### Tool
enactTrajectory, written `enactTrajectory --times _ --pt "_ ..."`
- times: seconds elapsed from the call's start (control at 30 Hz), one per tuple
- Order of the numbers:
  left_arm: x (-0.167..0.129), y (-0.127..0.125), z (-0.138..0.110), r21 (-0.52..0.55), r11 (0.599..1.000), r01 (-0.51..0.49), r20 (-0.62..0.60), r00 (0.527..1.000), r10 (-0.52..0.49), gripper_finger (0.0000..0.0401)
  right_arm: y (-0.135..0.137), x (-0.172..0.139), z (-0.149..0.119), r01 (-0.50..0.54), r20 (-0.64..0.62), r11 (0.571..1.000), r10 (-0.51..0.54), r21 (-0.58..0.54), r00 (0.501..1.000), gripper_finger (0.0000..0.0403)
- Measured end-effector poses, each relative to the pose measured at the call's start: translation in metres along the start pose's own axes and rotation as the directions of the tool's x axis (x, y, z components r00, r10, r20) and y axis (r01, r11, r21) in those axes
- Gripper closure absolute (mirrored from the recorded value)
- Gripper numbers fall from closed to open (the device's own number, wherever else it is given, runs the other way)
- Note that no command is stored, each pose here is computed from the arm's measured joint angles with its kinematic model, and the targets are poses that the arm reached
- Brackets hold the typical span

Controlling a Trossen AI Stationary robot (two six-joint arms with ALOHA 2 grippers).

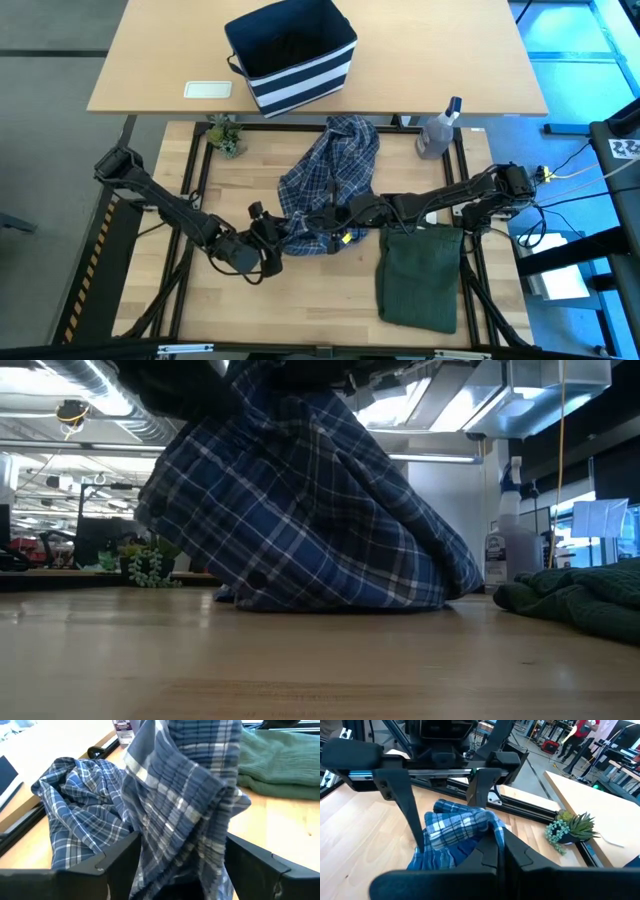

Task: Fold Laundry from Bin
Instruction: Fold the blue checkered pants

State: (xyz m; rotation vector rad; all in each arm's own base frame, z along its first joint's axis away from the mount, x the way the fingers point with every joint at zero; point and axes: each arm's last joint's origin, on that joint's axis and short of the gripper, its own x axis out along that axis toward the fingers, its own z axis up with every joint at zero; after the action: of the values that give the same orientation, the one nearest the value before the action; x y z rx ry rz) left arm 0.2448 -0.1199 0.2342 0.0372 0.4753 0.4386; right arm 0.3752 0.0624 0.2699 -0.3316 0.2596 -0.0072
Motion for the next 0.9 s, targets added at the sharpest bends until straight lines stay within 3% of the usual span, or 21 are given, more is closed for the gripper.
enactTrajectory --times 0.2,0.3,0.4,0.57,0.77,0.9 --pt "0.002 0.002 0.001 -0.002 1.0 -0.013 0.0 1.0 0.013 0.0166 0.0 0.0 0.0 -0.001 -0.001 1.0 0.001 -0.001 1.0 0.0403" --pt "0.004 0.004 0.001 0.021 0.999 -0.024 -0.001 1.0 0.024 0.0198 0.0 0.0 0.0 -0.001 -0.001 1.0 0.001 -0.001 1.0 0.0403" --pt "0.006 0.005 0.002 0.069 0.997 -0.03 0.0 1.0 0.03 0.0252 0.0 0.0 0.0 -0.001 -0.002 1.0 0.001 -0.012 1.0 0.0403" --pt "0.006 0.005 0.003 0.18 0.983 -0.024 -0.004 1.0 0.025 0.0377 0.0 0.0 -0.001 -0.004 -0.013 1.0 0.004 -0.022 1.0 0.0402" --pt "-0.015 0.002 0.02 0.335 0.939 0.074 -0.051 0.997 -0.06 0.0394 -0.003 -0.003 0.007 -0.005 -0.16 0.997 -0.007 -0.074 0.987 0.0368" --pt "-0.04 0.001 0.035 0.439 0.884 0.158 -0.146 0.984 -0.103 0.0394 -0.007 -0.01 0.024 -0.027 -0.28 0.996 0.002 -0.084 0.96 0.0327"
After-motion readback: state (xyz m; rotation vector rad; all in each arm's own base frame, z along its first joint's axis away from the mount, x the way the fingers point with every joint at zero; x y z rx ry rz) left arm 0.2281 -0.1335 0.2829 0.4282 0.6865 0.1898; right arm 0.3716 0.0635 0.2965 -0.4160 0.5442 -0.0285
